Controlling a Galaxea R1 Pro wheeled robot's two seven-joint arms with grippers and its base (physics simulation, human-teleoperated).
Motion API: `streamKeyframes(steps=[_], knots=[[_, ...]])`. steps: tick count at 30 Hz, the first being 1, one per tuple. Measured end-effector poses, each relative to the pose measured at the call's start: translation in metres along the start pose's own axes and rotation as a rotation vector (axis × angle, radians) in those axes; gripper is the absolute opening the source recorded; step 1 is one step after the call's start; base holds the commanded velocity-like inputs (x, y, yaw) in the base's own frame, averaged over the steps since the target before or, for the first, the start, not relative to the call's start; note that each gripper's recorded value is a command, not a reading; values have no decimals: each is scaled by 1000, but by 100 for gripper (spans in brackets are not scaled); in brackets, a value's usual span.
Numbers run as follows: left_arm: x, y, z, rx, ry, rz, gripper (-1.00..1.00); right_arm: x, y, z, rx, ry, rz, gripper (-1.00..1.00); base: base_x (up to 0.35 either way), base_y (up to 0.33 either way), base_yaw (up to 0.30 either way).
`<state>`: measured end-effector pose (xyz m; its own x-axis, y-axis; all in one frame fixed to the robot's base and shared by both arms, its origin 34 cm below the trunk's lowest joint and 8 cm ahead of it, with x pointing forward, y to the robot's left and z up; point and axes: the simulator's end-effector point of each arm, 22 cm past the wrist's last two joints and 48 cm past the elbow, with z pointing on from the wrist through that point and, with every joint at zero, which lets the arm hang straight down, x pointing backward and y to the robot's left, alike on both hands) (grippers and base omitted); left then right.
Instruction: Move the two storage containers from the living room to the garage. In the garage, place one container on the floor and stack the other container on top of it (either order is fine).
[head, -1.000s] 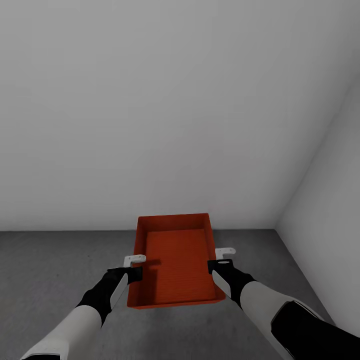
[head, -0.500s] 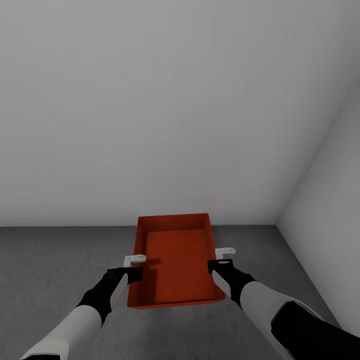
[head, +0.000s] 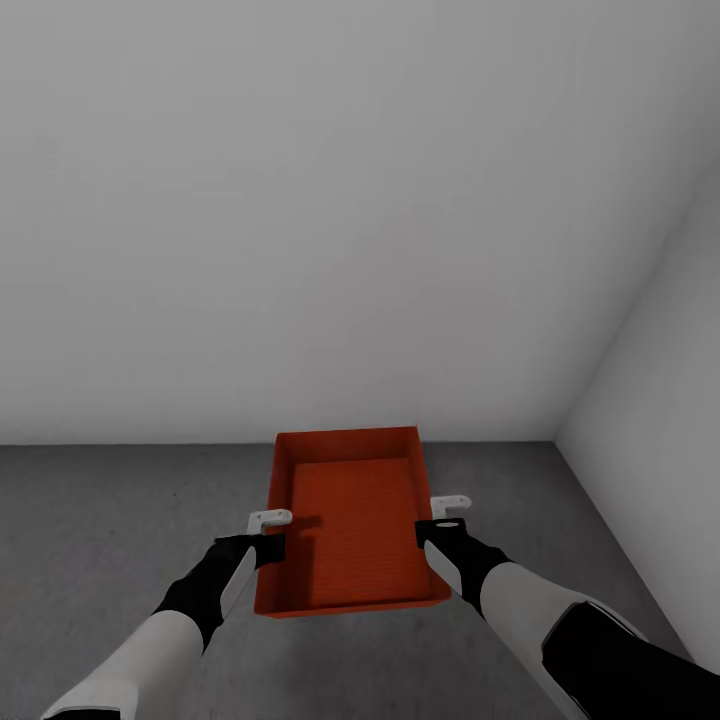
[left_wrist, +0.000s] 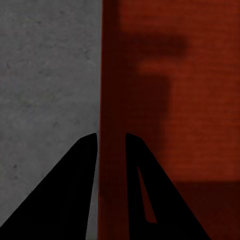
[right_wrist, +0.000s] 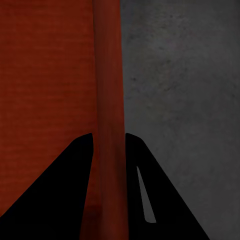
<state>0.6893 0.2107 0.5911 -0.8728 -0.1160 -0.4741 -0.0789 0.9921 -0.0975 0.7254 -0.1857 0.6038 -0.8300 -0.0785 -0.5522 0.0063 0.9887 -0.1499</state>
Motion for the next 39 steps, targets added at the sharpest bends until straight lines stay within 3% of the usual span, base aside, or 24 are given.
streamKeyframes(steps=[39], knots=[[61,11,76,-6,50,-2,-100,69,15,71,-4,51,-6,-100,0,0,0]])
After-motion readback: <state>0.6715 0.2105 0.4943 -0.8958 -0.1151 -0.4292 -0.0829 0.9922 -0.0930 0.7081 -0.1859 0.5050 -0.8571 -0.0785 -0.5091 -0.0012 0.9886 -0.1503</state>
